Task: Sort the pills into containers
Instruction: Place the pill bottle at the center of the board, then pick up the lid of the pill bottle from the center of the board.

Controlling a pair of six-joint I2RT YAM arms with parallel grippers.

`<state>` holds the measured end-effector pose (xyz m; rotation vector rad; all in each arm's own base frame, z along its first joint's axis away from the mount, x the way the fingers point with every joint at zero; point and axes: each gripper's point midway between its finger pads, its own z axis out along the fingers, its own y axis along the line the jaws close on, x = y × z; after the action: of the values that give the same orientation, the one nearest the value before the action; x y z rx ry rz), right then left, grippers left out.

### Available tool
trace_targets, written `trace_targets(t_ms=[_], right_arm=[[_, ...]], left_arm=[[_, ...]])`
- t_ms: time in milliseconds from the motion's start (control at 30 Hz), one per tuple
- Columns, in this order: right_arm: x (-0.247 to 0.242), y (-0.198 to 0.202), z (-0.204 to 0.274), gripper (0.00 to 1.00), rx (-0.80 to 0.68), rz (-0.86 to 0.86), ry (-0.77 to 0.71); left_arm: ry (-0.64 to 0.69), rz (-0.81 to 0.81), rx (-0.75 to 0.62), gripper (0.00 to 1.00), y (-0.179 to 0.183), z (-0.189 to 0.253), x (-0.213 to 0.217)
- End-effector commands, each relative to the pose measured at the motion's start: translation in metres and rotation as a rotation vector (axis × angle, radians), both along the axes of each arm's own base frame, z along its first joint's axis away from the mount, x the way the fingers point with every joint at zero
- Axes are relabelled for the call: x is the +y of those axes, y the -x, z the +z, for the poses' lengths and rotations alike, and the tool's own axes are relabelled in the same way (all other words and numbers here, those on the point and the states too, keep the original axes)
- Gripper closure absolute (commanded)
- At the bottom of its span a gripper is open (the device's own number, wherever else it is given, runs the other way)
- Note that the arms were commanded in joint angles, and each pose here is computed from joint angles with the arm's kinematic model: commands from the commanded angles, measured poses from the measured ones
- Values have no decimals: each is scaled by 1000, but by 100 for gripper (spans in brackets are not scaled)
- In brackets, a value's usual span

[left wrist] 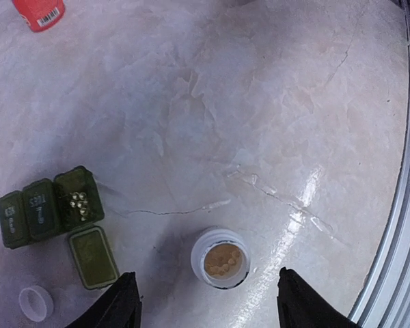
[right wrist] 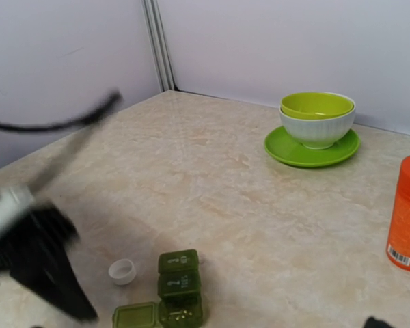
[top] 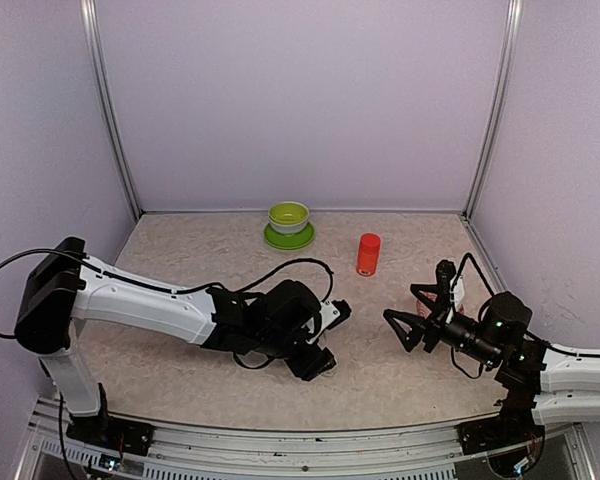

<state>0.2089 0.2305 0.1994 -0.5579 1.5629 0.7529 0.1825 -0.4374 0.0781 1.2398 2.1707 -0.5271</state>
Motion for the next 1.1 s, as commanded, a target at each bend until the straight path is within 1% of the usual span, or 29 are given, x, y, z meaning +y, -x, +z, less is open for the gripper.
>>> trace_targets(t_ms=[0,100,300,400,533,700,767,933,1067], right_arm=[[1,3,-3,0,2,11,11],[3,3,-3,0,3,16,13],[7,3,-4,0,8,35,13],[9,3,-3,0,7,42,12],[9,4,-2,0,7,48,12],[8,4,-2,0,8,45,12],[8,5,-3,0,8,45,12],[7,5,-4,0,8,46,13],[9,5,-3,0,6,52,10]], left_arm=[[135,107,-74,33,-25,54,12],[117,165,-72,33,-40,49,34],[73,298,-32,34,-75,17,83],[53,348,-11,36,-93,1,99],[14,373,-6,37,-107,-15,104],[-35,383,19,43,-115,-38,107],[-43,391,27,44,-117,-44,110],[-28,389,40,50,-118,-47,110],[-16,400,33,51,-120,-44,110]])
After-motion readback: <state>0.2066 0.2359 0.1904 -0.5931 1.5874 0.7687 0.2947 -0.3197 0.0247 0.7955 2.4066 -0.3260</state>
